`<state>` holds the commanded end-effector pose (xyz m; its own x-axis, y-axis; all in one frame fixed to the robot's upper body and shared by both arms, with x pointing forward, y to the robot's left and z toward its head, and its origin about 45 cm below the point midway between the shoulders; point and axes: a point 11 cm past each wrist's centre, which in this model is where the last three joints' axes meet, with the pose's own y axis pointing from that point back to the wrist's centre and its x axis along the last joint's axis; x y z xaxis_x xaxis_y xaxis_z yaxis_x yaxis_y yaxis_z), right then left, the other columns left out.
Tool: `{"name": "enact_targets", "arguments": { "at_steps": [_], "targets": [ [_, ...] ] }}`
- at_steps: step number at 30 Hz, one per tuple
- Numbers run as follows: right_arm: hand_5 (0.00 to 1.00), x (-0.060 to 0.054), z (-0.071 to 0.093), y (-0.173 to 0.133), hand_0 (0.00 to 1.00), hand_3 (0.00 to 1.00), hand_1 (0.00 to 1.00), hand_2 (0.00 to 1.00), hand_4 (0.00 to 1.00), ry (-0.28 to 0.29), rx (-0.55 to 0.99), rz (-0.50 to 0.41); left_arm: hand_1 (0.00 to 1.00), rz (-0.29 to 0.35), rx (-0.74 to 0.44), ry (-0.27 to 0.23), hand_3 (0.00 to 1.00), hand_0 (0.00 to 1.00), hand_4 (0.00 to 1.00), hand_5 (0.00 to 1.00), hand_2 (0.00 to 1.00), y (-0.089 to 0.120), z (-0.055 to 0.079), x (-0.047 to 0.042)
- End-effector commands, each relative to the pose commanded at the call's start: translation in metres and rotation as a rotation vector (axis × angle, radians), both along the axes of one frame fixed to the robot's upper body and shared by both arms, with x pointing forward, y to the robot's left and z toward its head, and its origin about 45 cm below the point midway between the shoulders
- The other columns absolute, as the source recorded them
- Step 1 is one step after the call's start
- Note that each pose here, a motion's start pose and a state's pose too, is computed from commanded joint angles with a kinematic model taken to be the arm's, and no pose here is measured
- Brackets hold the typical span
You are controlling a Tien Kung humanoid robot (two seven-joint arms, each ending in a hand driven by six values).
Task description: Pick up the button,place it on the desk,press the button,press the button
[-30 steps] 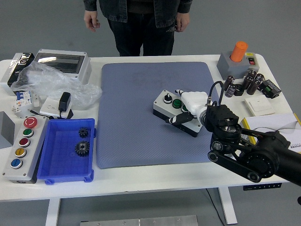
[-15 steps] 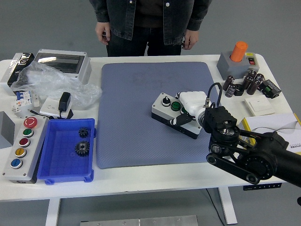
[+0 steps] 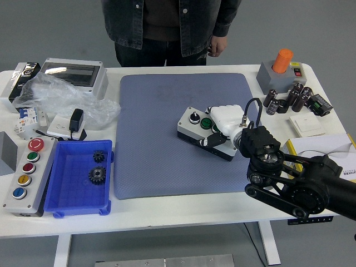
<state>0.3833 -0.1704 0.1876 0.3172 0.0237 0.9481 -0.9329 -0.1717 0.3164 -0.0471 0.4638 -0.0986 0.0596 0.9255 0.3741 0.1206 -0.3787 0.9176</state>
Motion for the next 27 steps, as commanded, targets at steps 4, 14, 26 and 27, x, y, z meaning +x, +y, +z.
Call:
{"name": "enact_targets", "arguments": {
  "at_steps": [4, 14, 26, 27],
  "targets": [
    [0.002, -0.006, 0.008, 0.007, 0.384, 0.391, 0.511, 0.448, 0.594, -0.029, -0.003, 0.056, 0.703, 0.000, 0.000, 0.000, 0.626, 0.688, 0.566, 0.385, 0.635, 0.000, 0.000, 0.0000],
    [0.002, -0.024, 0.015, 0.033, 0.450, 0.396, 0.538, 0.455, 0.561, -0.027, 0.006, 0.334, 0.703, -0.001, 0.001, 0.001, 0.627, 0.689, 0.574, 0.400, 0.637, 0.000, 0.000, 0.0000],
    [0.002, -0.018, 0.016, 0.037, 0.614, 0.411, 0.621, 0.482, 0.541, -0.070, -0.049, 0.458, 0.703, -0.003, 0.001, 0.001, 0.630, 0.690, 0.587, 0.414, 0.639, 0.000, 0.000, 0.0000],
    [0.002, -0.017, 0.014, 0.035, 0.614, 0.411, 0.621, 0.482, 0.541, -0.071, -0.054, 0.457, 0.703, -0.003, 0.001, 0.001, 0.630, 0.690, 0.587, 0.414, 0.639, 0.000, 0.000, 0.0001]
  ]
}}
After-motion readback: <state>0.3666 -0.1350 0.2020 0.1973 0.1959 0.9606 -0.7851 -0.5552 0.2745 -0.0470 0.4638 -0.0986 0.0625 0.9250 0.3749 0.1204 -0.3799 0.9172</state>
